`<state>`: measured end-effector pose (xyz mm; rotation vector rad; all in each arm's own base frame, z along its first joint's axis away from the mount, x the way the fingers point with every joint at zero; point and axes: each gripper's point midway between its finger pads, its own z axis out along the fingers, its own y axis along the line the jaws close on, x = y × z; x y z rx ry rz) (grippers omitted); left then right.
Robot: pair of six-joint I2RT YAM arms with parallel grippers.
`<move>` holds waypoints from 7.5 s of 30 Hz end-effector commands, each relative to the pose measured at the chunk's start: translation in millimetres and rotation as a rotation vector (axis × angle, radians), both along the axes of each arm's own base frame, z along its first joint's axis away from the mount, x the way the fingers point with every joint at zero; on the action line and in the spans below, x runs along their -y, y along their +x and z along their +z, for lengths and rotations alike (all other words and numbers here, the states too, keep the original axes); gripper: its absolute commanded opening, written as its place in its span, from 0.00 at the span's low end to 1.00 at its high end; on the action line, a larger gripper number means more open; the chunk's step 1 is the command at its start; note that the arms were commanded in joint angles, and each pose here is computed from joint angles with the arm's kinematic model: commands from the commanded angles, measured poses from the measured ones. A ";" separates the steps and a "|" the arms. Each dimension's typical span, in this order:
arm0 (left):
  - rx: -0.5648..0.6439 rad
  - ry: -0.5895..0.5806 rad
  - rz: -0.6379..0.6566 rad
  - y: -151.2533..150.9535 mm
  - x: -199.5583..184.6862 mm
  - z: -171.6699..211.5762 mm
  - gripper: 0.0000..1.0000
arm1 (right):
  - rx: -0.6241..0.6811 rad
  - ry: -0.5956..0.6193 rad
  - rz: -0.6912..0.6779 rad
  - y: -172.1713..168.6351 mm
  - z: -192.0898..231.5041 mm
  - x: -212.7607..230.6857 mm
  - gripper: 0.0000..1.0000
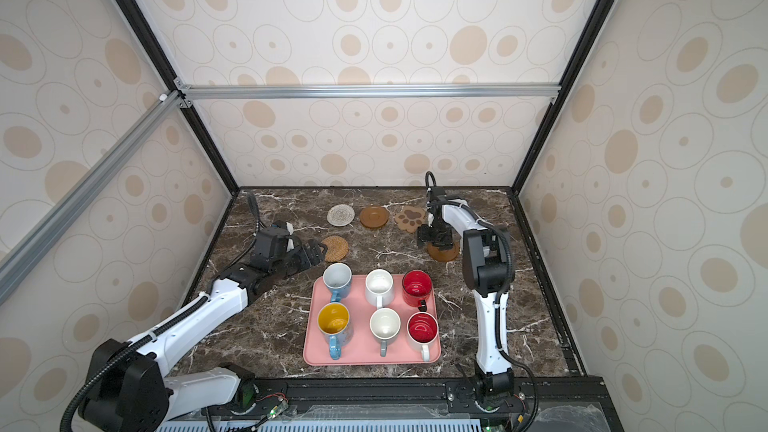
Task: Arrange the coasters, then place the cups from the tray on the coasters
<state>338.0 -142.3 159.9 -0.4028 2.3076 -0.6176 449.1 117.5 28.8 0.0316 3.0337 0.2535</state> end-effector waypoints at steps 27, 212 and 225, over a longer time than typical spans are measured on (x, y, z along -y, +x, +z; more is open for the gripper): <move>0.026 -0.004 0.002 0.1 0.8 8.1 1.00 | -0.182 0.278 0.091 -34.3 -39.7 -161.9 0.75; -0.099 -0.092 -0.068 69.5 3.1 -69.3 1.00 | 0.205 0.410 -0.050 -18.1 146.9 -90.4 0.76; -0.154 -0.116 -0.116 86.4 16.8 -99.5 1.00 | 0.206 0.399 -0.151 -44.4 140.9 -47.2 0.76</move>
